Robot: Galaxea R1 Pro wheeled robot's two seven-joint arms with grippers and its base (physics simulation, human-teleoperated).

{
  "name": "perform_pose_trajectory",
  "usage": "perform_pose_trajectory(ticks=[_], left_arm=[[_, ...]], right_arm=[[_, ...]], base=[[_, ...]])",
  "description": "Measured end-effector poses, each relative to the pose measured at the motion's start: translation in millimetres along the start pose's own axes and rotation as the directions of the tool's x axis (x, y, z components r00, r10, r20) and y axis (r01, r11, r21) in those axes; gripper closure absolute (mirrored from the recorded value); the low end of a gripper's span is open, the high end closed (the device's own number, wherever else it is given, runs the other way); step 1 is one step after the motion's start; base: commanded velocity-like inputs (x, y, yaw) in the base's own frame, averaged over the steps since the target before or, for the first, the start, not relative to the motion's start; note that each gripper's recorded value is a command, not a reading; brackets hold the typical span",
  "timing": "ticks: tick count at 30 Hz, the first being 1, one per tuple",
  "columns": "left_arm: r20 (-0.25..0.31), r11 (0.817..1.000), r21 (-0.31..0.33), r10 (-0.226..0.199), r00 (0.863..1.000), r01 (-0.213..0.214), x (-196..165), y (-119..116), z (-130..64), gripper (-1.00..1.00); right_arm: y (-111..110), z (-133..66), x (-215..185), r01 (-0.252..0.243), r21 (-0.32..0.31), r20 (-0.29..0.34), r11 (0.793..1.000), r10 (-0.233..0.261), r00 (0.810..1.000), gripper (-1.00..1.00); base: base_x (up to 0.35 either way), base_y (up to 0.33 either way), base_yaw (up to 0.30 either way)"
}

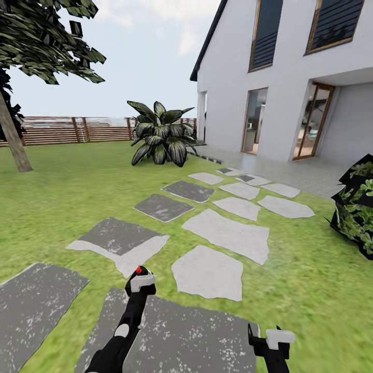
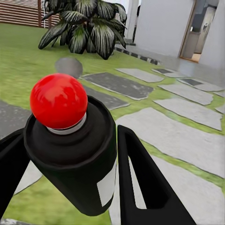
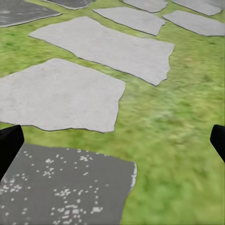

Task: In the garden, pick up the pesticide atomizer on the floor and spray pesticide onto both trees until each tree trunk is fully covered.

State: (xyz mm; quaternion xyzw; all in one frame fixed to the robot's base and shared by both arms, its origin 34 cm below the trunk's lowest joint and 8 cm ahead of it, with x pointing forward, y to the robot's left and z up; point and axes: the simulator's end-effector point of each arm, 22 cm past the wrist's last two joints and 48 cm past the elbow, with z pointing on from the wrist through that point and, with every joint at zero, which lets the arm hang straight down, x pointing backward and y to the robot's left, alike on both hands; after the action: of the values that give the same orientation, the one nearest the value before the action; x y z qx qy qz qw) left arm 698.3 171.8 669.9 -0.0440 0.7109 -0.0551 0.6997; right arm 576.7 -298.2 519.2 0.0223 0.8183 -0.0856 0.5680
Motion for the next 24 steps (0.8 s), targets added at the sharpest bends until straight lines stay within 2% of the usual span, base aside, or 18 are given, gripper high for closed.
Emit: perform_pose_trajectory(ticks=[24], left_arm=[[-0.001, 1.000, 0.000, 0.000, 1.000, 0.000, -47, -7, 6.3, 1.00]], right_arm=[[-5, -10.1, -46, 0.001, 0.000, -0.003, 1.000, -0.001, 1.000, -1.00]], base=[[0.000, 0.000, 0.000]])
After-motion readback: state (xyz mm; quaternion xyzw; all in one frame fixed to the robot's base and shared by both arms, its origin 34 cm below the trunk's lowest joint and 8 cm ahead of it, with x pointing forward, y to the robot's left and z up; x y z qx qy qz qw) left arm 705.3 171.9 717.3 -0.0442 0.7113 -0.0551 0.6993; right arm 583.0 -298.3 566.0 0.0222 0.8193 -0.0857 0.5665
